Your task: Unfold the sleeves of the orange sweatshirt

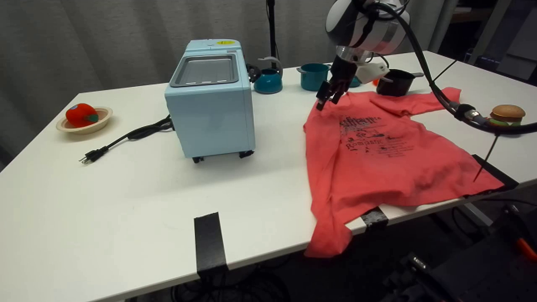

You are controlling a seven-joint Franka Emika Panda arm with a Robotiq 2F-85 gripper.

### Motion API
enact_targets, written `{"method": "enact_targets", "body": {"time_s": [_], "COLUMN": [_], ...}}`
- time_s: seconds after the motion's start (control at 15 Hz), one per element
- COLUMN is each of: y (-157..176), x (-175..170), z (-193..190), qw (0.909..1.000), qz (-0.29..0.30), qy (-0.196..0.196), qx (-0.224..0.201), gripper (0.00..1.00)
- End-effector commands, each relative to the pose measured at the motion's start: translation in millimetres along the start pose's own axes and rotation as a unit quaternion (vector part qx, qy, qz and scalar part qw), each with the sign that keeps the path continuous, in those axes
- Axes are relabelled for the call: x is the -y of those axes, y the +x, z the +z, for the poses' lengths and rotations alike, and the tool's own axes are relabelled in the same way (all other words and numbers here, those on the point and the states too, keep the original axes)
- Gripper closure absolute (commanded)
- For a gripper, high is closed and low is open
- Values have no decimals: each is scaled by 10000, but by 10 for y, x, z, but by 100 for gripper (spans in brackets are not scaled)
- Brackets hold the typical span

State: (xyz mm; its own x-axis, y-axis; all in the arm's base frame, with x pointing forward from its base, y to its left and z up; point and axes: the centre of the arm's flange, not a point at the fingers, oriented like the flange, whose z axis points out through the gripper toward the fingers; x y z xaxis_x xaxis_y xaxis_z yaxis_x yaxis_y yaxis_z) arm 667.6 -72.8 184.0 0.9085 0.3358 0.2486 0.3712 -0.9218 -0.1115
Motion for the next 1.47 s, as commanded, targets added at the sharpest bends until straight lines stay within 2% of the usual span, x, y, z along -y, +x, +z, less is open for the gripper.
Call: {"method": "enact_targets", "body": {"time_s": [0.0,0.2,0.33,0.6,0.93,1.0,1.27,1.4], "y": [-23,-37,-40,-49,-62,-65,-63,-41], "x": [-10,9,13,15,26,25,20,5], "z": [-31,-11,-8,-10,-3,-5,0,11], "qw": [9995,9991,9990,9987,9982,9981,9984,9994], "qz": [-76,-54,-40,-32,12,14,32,-28], "qy": [215,300,318,334,394,392,365,269], "qx": [211,278,305,378,459,468,435,233], "gripper": [0,2,24,57,94,99,99,99]}}
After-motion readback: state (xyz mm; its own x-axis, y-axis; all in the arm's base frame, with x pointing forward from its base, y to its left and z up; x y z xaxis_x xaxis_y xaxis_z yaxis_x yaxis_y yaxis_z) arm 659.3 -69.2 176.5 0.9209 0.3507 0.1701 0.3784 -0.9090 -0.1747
